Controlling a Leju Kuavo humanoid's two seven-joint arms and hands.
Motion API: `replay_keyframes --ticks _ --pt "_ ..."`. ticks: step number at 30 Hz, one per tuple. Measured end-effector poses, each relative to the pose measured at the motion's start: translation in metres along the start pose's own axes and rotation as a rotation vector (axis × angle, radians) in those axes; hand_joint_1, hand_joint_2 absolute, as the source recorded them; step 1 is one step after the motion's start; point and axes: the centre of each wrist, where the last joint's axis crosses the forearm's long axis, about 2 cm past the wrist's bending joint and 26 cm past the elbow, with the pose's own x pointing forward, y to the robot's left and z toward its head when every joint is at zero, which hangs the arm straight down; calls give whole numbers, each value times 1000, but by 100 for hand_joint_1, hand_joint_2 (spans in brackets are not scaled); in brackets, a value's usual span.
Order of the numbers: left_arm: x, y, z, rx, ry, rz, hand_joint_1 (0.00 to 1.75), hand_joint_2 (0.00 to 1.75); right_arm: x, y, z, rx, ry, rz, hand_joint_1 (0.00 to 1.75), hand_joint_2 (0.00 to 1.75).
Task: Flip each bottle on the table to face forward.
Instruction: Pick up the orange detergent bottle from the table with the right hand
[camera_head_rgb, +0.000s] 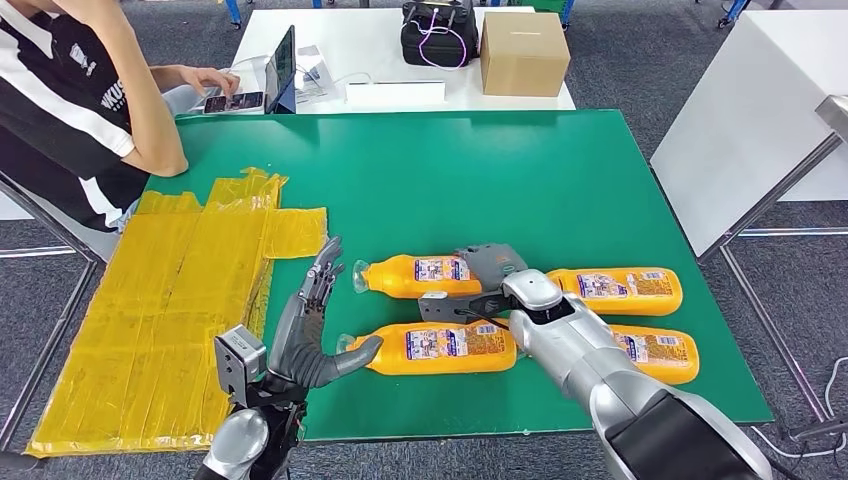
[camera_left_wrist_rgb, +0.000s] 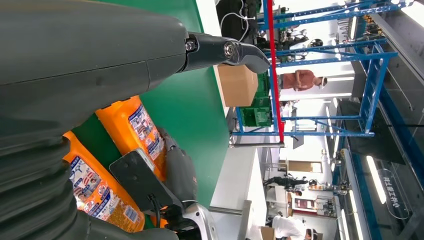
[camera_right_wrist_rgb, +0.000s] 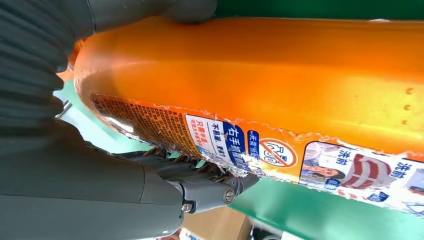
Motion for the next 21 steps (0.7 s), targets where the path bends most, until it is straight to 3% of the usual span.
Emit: replay_keyframes --ticks 2,5,8,11,17,21 --pt "0 0 1 4 3 -1 0 175 1 2 1 -74 12 -7 175 175" --pt "0 -2 7 14 12 -10 0 175 8 4 4 -308 26 -79 175 175" --pt "2 -5 14 24 20 -19 0 175 19 5 12 -551 22 -220 175 175" --pt "2 -7 21 36 28 -23 0 175 30 12 27 -685 -21 -423 175 175" --pt "3 -9 28 52 34 -20 0 175 38 20 53 -793 -87 -675 175 175" --pt "5 -6 30 67 32 -19 0 175 44 24 66 -731 -215 -954 171 175"
